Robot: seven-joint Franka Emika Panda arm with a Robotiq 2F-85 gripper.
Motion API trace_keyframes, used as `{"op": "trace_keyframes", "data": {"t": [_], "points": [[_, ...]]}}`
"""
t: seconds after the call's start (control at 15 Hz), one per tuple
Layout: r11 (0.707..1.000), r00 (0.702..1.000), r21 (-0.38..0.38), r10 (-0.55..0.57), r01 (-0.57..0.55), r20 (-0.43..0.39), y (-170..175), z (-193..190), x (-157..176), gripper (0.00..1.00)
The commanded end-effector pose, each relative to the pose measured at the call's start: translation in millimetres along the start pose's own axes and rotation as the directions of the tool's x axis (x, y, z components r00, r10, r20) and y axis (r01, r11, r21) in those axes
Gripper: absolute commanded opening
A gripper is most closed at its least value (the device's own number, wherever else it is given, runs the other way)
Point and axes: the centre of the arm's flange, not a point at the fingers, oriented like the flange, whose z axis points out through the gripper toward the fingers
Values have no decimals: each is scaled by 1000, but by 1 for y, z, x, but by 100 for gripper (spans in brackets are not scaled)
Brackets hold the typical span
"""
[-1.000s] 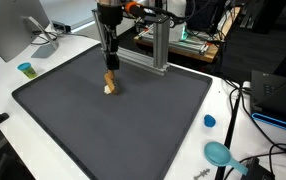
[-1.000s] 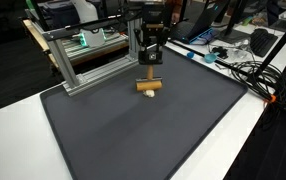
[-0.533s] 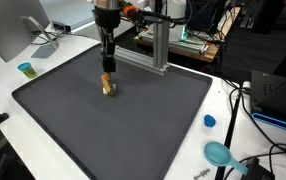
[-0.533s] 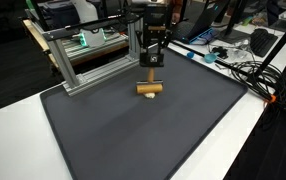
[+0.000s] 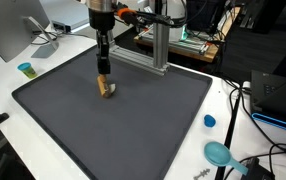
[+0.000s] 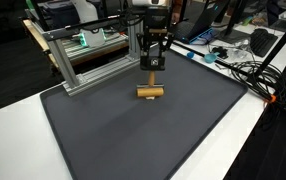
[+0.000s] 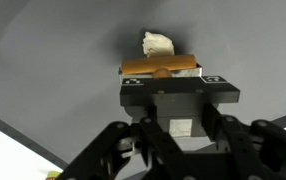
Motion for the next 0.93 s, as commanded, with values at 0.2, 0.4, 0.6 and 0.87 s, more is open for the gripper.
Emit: {"op": "trace_keyframes", "data": {"t": [0.2,0.4,0.6,0.87], "points": [[994,996,61,90,-88,-26,33,-45,52,21],[998,997,54,-33,37,-70,53,-65,47,21],[989,990,59,-132,135,-56,49,-65,33,21],[980,981,53,-192,193,-24,28,-50,12,21]]}}
